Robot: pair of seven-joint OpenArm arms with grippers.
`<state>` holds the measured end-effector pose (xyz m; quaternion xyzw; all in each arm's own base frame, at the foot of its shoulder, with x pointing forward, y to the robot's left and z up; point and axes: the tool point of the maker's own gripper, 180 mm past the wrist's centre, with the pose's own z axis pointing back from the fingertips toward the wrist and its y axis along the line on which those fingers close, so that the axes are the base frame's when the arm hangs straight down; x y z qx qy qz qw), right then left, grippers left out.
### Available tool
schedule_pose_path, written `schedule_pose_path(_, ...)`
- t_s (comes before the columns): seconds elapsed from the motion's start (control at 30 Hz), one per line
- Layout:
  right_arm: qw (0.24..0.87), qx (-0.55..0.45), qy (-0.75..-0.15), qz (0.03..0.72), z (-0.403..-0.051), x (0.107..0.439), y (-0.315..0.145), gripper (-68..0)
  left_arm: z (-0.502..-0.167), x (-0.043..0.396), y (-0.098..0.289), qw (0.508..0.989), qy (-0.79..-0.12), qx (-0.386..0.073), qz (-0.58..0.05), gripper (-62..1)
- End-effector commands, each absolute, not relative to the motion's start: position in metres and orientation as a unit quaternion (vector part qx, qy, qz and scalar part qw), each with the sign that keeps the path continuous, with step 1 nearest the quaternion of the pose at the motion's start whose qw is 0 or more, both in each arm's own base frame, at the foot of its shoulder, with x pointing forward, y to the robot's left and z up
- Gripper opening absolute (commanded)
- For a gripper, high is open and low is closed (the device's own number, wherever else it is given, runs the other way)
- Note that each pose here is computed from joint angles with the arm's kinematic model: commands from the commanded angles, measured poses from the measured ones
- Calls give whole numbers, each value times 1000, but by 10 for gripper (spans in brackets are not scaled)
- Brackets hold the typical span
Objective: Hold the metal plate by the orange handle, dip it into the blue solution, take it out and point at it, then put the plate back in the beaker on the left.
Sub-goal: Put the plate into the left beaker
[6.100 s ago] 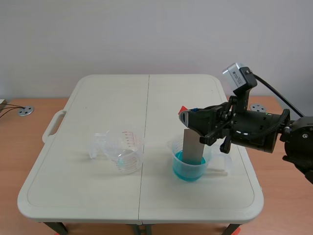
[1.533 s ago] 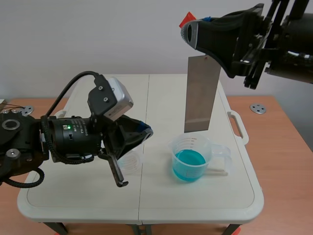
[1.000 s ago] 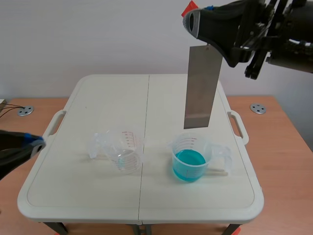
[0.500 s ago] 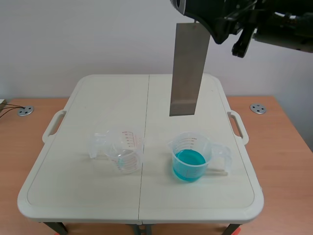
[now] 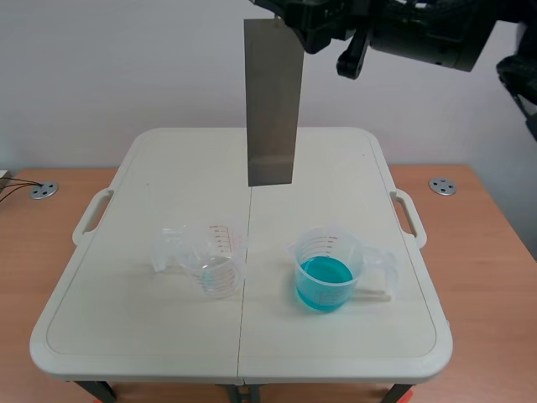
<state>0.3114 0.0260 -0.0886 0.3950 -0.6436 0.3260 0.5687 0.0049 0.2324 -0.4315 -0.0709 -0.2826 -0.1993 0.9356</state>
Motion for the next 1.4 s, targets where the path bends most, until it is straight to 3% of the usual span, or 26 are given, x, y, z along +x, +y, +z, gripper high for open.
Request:
schedule_pose_path(0.0, 553, 399, -655, 326, -75, 313, 30, -664, -434, 6, 228, 936, -286, -75, -192, -577)
schedule_pose_path(0.73, 555, 420, -628, 349, -89, 316, 95, -664, -497, -40, 195, 961, -204, -111, -150, -577)
schedule_pose_path(1.37, 609, 424, -573, 348, -143, 334, 125, -664, -505, -49, 191, 964, -188, -115, -148, -577)
